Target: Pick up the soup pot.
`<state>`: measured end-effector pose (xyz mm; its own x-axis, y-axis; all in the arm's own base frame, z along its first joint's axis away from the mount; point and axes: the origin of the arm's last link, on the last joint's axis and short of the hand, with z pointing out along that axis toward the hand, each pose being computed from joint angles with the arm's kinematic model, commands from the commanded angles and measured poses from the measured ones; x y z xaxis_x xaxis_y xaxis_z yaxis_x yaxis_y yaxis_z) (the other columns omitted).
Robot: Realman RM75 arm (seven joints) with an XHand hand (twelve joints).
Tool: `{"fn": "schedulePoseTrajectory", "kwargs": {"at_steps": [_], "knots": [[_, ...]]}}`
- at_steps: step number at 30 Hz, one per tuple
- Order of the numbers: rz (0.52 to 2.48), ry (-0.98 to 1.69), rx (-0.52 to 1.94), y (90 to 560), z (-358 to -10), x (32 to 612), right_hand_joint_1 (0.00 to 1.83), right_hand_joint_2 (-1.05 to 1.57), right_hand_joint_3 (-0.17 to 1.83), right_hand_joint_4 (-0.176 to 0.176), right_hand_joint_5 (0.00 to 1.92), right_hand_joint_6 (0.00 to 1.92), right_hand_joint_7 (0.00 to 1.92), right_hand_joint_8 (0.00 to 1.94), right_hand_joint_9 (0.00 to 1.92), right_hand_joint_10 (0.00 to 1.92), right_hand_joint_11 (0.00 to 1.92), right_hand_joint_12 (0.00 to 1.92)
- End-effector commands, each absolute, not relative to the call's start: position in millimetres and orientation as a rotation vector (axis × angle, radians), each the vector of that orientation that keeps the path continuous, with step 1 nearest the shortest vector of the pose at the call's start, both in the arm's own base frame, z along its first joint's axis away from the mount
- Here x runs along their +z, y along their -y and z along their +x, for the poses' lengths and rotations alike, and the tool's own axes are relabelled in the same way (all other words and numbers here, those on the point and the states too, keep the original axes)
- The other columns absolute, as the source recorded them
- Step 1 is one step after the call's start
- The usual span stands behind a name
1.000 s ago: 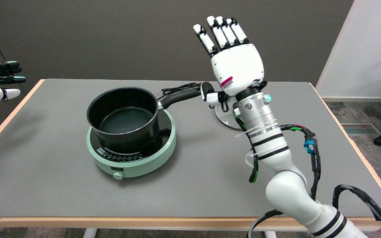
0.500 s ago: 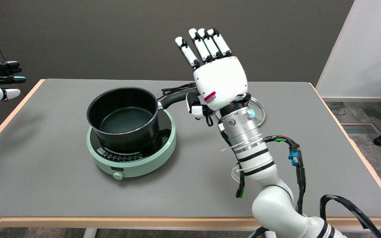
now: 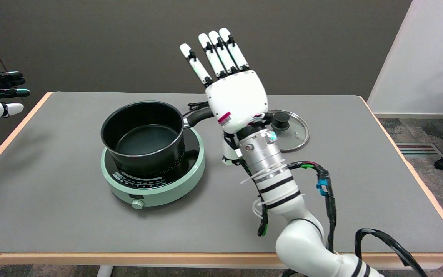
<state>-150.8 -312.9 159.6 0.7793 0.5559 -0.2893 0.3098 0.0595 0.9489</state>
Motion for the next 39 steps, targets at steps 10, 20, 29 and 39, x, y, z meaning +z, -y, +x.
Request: {"fn": "schedulePoseTrajectory", "kwargs": {"at_steps": [10, 20, 29, 39], "knots": [[1.575, -0.596, 0.135, 385.8, -161.8, 153.4, 1.28, -0.78, 0.86, 0.176, 0.14, 0.14, 0.14, 0.14, 0.14, 0.14, 0.14, 0.14], [1.517, -0.511, 0.043, 407.6, -188.4, 172.9, 1.25, -0.73, 0.75, 0.176, 0.19, 0.19, 0.19, 0.19, 0.19, 0.19, 0.19, 0.19], [1.470, -0.480, 0.007, 413.5, -197.9, 176.4, 1.23, -0.76, 0.74, 0.176, 0.10, 0.10, 0.10, 0.10, 0.10, 0.10, 0.10, 0.10], [1.406, -0.456, 0.004, 409.5, -198.2, 187.4, 1.17, -0.87, 1.11, 0.176, 0.04, 0.04, 0.04, 0.04, 0.04, 0.04, 0.04, 0.04]]}}
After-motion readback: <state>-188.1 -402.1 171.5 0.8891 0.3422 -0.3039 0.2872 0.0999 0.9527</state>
